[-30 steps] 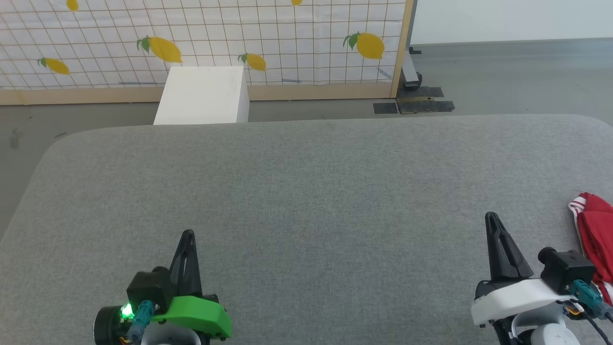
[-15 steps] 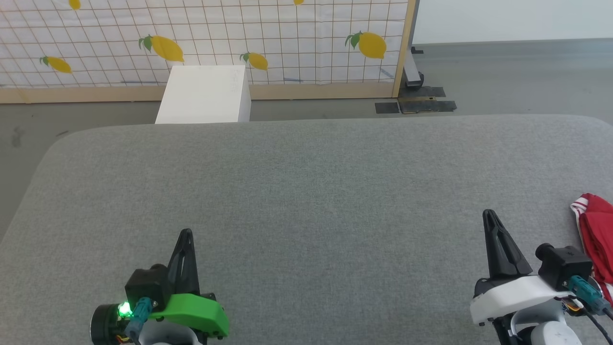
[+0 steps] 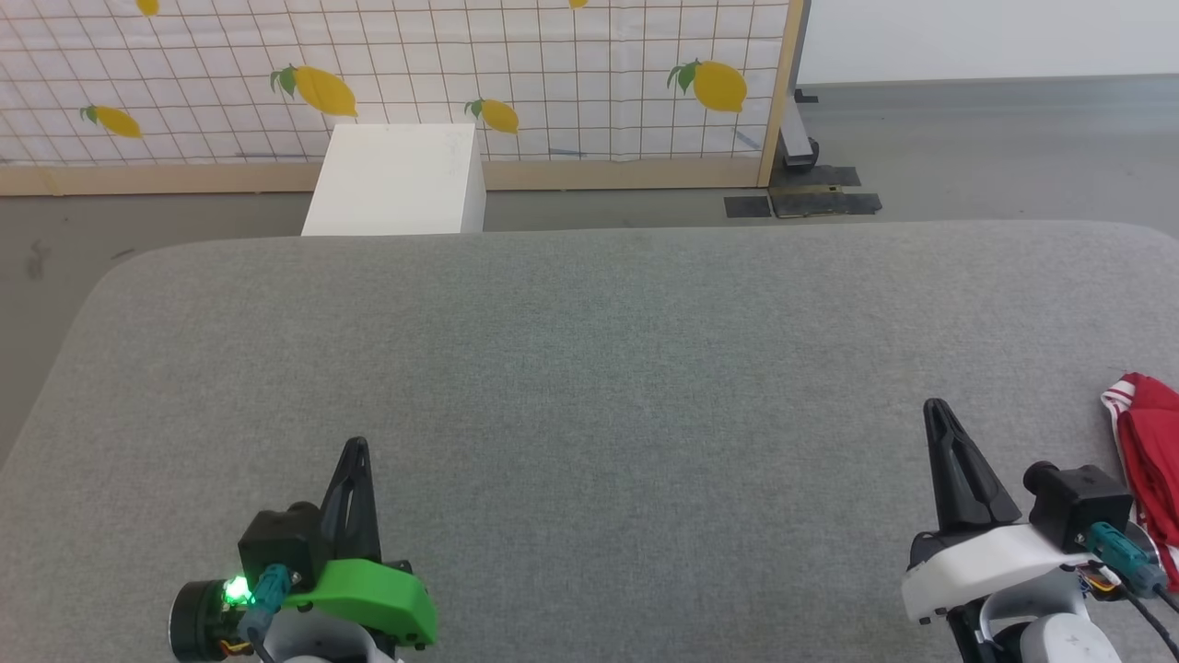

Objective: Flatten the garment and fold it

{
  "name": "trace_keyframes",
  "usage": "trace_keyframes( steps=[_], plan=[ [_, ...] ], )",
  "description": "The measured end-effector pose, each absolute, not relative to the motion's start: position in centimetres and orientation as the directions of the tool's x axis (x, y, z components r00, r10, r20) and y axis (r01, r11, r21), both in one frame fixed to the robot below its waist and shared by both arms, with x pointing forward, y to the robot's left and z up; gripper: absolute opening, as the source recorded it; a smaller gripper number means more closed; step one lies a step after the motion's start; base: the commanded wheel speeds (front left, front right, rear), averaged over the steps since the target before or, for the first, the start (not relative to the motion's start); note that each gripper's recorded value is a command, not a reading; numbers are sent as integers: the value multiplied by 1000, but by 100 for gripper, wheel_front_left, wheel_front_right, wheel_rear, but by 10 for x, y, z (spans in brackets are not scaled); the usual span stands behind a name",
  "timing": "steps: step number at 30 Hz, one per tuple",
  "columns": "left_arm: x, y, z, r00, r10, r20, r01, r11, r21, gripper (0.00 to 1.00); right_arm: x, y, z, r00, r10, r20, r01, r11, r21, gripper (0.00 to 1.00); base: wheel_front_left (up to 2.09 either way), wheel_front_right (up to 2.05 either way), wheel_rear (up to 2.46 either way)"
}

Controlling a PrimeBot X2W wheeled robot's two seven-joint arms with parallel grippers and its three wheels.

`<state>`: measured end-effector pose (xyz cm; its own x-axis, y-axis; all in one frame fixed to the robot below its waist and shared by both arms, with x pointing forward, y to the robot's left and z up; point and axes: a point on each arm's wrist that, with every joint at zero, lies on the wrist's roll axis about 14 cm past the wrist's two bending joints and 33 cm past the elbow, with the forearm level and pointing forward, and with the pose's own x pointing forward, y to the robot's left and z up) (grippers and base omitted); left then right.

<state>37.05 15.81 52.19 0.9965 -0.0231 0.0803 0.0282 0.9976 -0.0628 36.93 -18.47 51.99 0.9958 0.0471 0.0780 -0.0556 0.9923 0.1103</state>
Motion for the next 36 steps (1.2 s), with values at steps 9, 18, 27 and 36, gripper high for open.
trace_keyframes(
  steps=[9,18,27,36],
  plan=[
    [371,159,522,997,-26,73,29,999,-44,0,371,-182,522,996,59,72,-65,993,94,0,0,0,0],
    [371,162,522,998,-20,62,22,999,-35,0,372,-179,524,995,68,68,-74,994,80,0,0,0,0],
    [371,164,523,998,-19,53,21,1000,-23,0,372,-177,525,995,78,62,-82,994,66,0,0,0,0],
    [371,166,523,999,-17,45,18,1000,-17,0,373,-174,526,995,88,55,-91,995,49,0,0,0,0]
  ],
)
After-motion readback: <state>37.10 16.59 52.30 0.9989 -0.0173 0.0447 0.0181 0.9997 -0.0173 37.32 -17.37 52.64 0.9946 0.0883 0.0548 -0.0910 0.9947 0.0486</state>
